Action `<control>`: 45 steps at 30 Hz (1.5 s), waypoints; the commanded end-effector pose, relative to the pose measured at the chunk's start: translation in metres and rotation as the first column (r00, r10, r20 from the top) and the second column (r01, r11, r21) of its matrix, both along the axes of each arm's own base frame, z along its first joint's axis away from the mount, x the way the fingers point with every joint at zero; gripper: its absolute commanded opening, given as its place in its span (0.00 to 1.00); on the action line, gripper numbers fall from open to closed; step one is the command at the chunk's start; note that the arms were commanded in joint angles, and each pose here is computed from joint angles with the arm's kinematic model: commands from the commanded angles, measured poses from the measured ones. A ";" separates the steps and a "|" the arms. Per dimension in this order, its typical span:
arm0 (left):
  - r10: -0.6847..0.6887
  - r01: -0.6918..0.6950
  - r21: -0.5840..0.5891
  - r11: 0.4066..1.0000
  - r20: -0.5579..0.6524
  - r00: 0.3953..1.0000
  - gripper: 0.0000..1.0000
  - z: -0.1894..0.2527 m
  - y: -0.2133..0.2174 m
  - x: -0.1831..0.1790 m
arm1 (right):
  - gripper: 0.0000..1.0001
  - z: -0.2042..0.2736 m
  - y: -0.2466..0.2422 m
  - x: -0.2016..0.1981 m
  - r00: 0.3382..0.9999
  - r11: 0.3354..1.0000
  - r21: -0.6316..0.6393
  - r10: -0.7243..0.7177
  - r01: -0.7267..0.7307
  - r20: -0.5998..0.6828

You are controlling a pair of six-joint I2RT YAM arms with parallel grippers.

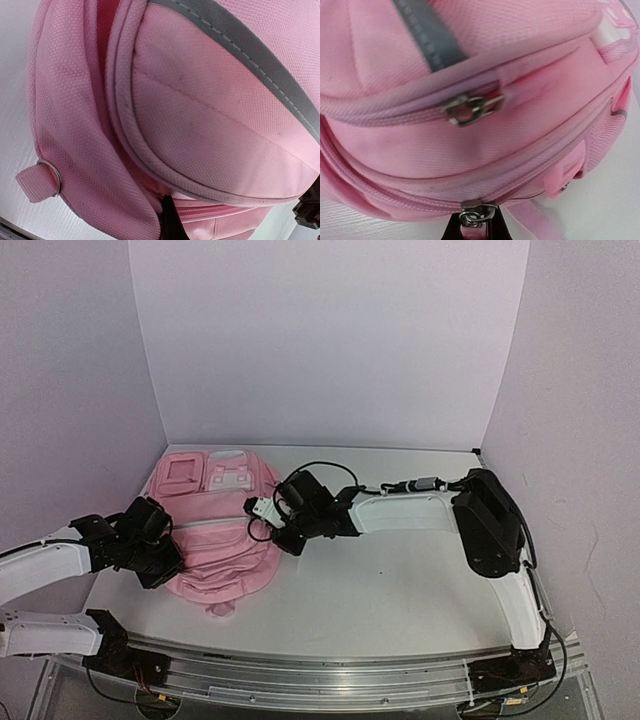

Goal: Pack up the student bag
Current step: Zip the student bag at the center of the board.

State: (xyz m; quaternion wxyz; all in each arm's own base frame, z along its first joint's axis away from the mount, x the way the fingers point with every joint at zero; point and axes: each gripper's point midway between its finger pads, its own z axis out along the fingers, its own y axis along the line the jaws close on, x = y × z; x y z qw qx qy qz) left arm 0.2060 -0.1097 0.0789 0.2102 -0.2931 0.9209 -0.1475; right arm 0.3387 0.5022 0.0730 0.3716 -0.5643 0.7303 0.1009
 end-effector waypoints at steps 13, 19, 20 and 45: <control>-0.079 0.105 0.124 0.987 -0.197 0.977 0.00 -0.036 0.015 -0.033 | 0.00 0.084 -0.046 0.235 0.813 0.770 0.405 -0.573 0.493 0.099; -0.120 0.148 0.108 0.983 -0.237 0.964 0.00 -0.044 0.009 -0.037 | 0.00 0.107 -0.066 0.273 0.709 0.627 0.586 -0.695 0.514 0.122; -0.112 0.143 0.115 0.983 -0.240 0.964 0.00 -0.044 0.010 -0.037 | 0.00 0.111 -0.069 0.269 0.697 0.625 0.582 -0.704 0.520 0.132; -0.178 0.157 0.199 0.967 0.090 0.980 0.63 0.050 0.002 0.134 | 0.00 0.022 -0.174 -0.068 0.738 0.709 0.255 -0.538 0.657 -0.407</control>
